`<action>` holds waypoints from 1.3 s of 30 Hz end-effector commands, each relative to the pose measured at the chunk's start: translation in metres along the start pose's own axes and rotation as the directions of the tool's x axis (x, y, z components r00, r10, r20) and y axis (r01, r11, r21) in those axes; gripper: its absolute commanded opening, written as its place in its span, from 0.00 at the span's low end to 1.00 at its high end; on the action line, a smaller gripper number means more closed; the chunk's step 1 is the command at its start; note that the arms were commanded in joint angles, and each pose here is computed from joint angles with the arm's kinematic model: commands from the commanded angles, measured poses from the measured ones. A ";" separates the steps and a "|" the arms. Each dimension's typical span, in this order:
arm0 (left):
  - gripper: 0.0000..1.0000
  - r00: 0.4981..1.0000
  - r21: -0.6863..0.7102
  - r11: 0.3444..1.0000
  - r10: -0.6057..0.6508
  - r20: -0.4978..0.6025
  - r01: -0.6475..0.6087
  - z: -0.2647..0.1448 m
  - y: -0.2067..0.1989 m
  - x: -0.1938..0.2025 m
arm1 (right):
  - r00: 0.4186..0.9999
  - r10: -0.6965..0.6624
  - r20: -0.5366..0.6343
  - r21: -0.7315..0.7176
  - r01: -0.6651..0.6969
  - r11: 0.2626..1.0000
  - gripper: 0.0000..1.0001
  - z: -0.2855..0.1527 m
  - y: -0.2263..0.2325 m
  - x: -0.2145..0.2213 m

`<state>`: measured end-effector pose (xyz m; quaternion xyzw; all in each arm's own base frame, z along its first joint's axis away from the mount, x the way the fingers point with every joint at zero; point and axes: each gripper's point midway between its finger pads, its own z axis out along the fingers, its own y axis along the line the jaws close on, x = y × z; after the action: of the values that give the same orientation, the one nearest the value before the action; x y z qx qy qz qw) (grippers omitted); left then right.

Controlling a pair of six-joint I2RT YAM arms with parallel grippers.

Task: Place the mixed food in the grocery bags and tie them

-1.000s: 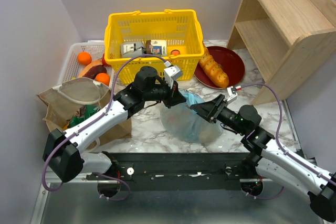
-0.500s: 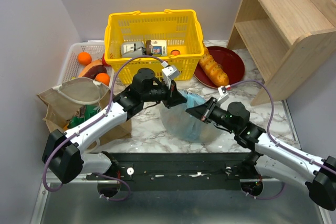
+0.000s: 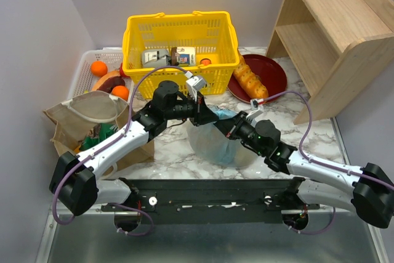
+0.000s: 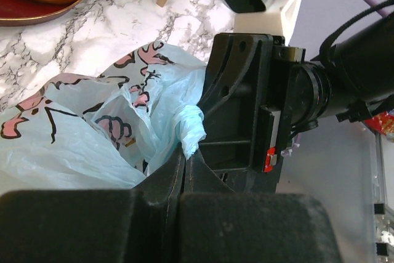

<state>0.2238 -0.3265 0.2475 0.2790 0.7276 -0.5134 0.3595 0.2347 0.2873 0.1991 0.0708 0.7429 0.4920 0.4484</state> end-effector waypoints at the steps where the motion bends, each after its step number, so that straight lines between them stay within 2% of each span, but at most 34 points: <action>1: 0.00 0.999 0.075 0.997 -0.015 0.048 0.011 -0.006 -0.021 -0.015 | 0.985 -0.082 0.154 0.110 0.066 0.992 0.01 0.006 -0.015 -0.026; 5: 0.00 0.999 0.059 0.998 -0.034 0.041 0.031 -0.006 -0.018 -0.016 | 0.966 -0.135 0.222 0.204 0.089 0.975 0.01 0.005 -0.033 -0.040; 8: 0.00 0.998 0.051 0.997 -0.051 0.025 0.050 -0.005 -0.015 -0.014 | 0.956 -0.174 0.236 0.222 0.122 0.967 0.01 0.008 -0.036 -0.044; 12: 0.00 0.997 0.070 0.995 -0.071 0.025 0.069 -0.004 -0.017 -0.014 | 0.947 -0.189 0.261 0.176 0.146 0.973 0.01 0.015 -0.027 -0.046; 17: 0.00 0.995 0.065 0.994 -0.087 0.047 0.084 -0.003 -0.015 -0.017 | 0.963 -0.181 0.199 0.070 0.170 0.983 0.01 0.031 -0.013 -0.028; 20: 0.00 0.995 0.017 0.998 -0.066 0.077 0.065 -0.004 -0.006 -0.022 | 0.973 -0.170 0.156 0.039 0.166 0.985 0.01 0.038 -0.007 -0.016; 27: 0.00 0.995 -0.117 0.993 0.013 0.097 -0.002 -0.011 0.020 -0.025 | 0.983 -0.170 0.065 0.149 0.158 0.976 0.01 0.030 -0.030 0.002; 30: 0.00 0.994 -0.181 0.982 0.063 0.089 -0.046 -0.015 0.030 -0.027 | 0.988 -0.154 0.030 0.147 0.148 0.978 0.01 0.023 -0.030 0.008; 35: 0.00 0.992 -0.200 0.977 0.087 0.091 -0.067 -0.017 0.032 -0.030 | 0.991 -0.134 -0.008 0.142 0.134 0.981 0.01 0.020 -0.028 0.019; 39: 0.00 0.992 -0.175 0.982 0.083 0.097 -0.065 -0.017 0.027 -0.030 | 0.988 -0.151 -0.016 0.205 0.151 0.967 0.01 0.028 -0.042 0.022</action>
<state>0.2525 -0.3043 0.2325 0.2394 0.7652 -0.4484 0.3950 0.2542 0.2988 0.1775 0.0582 0.7586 0.4229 0.4923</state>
